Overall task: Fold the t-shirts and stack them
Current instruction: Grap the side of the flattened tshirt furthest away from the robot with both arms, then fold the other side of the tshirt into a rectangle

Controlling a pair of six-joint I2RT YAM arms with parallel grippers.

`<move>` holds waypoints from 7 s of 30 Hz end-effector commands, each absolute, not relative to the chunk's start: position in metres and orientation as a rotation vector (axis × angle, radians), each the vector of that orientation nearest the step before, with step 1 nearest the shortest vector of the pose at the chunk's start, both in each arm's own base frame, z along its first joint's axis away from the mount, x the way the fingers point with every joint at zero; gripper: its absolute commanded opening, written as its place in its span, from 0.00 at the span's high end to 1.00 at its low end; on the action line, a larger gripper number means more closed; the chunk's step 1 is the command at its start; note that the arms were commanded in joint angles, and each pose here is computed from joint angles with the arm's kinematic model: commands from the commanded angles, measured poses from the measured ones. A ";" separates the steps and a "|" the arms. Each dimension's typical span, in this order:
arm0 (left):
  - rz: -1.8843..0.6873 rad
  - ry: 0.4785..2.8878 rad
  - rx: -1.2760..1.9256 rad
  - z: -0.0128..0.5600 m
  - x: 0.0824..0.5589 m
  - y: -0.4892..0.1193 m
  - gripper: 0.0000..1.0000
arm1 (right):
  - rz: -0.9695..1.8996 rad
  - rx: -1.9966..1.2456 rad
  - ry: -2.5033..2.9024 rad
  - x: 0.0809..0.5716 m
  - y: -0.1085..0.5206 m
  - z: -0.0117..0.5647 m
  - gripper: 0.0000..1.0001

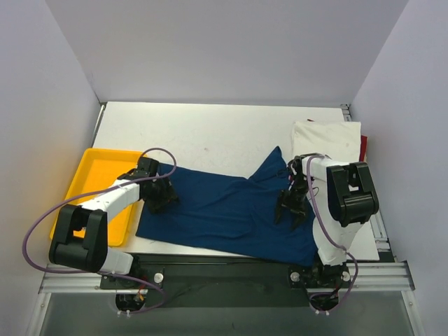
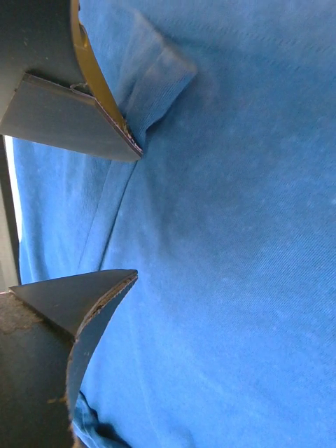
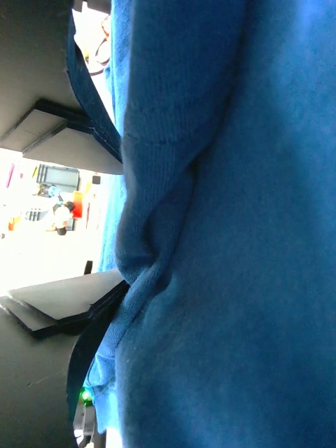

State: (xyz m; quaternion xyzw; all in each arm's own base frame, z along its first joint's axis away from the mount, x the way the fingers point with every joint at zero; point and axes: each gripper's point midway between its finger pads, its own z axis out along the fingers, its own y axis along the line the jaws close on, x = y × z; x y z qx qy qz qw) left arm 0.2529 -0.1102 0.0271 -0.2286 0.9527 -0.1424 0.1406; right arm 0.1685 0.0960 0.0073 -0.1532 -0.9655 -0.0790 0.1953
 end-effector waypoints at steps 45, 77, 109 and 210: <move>-0.429 2.563 -0.493 0.127 0.379 -0.133 0.26 | -0.233 -0.325 -3.403 0.500 0.090 0.028 0.69; 0.182 2.706 -0.376 0.058 0.445 -0.040 0.54 | -0.198 -0.568 -3.435 0.476 0.043 0.086 1.00; 0.192 2.782 -0.364 0.027 0.435 -0.047 0.58 | -0.142 -0.701 -3.425 0.469 0.019 0.094 1.00; -0.014 2.641 -0.508 0.097 0.335 -0.026 0.70 | -0.257 -0.805 -2.935 0.109 0.047 0.130 0.99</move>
